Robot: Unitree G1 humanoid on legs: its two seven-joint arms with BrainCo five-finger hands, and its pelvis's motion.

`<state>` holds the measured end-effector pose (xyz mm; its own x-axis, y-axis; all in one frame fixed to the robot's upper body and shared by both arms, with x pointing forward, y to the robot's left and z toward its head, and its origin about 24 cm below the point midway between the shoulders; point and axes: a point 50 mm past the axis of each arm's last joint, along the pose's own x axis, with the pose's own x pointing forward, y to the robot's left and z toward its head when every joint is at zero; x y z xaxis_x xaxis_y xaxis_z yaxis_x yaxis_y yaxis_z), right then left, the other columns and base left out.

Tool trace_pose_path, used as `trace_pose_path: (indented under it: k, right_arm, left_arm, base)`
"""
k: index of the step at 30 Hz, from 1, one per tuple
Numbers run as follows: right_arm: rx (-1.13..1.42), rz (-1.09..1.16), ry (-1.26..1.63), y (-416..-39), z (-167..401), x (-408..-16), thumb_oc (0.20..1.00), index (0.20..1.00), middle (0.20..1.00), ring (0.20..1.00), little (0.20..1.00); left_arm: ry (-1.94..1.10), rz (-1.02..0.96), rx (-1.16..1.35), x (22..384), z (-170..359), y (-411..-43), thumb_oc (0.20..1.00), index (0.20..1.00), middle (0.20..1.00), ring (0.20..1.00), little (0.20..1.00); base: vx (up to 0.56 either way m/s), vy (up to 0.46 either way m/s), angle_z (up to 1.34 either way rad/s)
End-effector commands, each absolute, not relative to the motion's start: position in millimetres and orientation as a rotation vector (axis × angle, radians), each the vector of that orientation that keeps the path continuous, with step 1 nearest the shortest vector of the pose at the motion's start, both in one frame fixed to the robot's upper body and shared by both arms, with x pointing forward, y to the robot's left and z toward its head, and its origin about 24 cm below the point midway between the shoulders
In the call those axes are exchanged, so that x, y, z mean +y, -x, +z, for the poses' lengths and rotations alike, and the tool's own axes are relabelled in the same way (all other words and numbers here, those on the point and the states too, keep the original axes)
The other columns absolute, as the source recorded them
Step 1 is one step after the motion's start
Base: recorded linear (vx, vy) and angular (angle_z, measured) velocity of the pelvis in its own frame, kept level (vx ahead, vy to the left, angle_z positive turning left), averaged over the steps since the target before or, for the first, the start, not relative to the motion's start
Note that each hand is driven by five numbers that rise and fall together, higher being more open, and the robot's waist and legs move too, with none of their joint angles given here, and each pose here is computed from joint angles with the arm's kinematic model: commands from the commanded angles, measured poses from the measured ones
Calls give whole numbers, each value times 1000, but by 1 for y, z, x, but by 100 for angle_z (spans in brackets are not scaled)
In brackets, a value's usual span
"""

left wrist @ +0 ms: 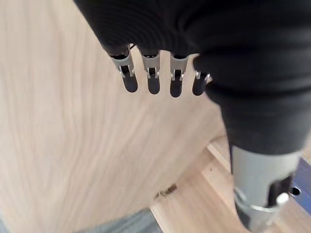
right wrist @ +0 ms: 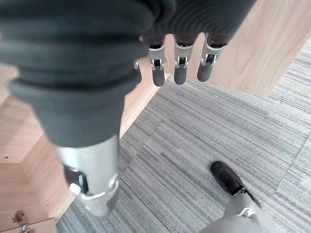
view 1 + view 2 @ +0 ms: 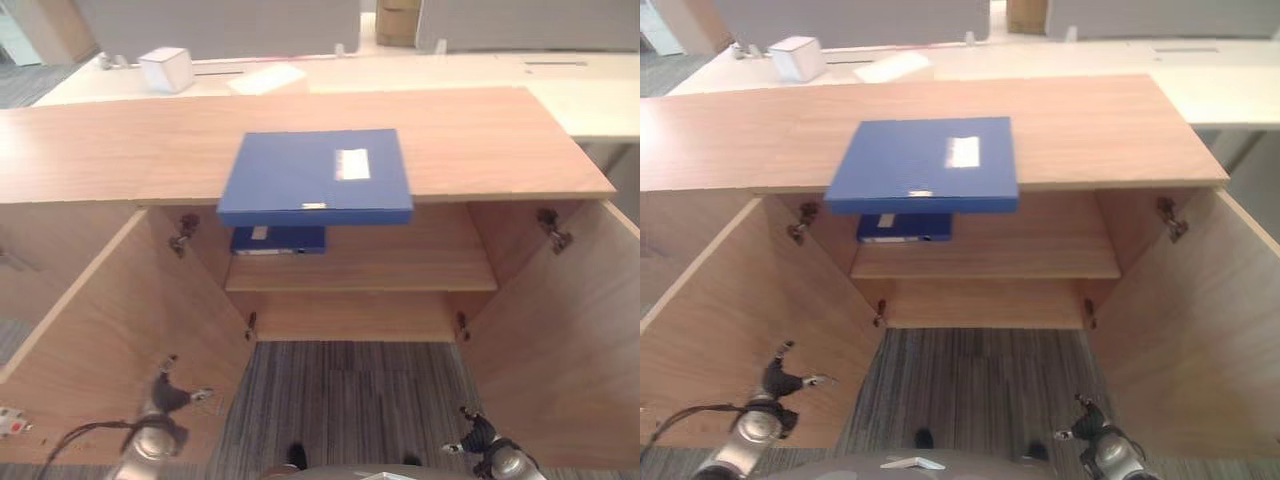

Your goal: Put the empty folder in the office cabinet

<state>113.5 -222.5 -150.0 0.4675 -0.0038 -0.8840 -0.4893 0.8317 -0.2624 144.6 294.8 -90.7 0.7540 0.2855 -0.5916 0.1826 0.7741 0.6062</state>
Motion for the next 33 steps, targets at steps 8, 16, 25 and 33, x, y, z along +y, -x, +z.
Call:
trace_pose_path:
  k: [8, 16, 25, 33]
  right_arm:
    - [1055, 309, 583, -114, -148, -235, 1000, 1000, 1000, 1000, 1000]
    - [1051, 321, 580, -113, -146, -236, 1000, 1000, 1000, 1000, 1000]
    - [1054, 331, 577, -112, -147, -235, 1000, 1000, 1000, 1000, 1000]
    - [1050, 344, 578, -111, -149, -230, 1000, 1000, 1000, 1000, 1000]
  left_arm:
    - [-904, 116, 560, 314, -58, -150, 1000, 1000, 1000, 1000, 1000]
    - [-1091, 141, 383, 327, -17, -170, 1000, 1000, 1000, 1000, 1000]
    - [-1325, 216, 250, 348, 25, -188, 1000, 1000, 1000, 1000, 1000]
    - [-1512, 299, 109, 356, 60, -208, 1000, 1000, 1000, 1000, 1000]
  base:
    - [27, -1, -9]
    - [5, -11, -6]
    - [-2, -3, -1]
    - [-1, -8, -2]
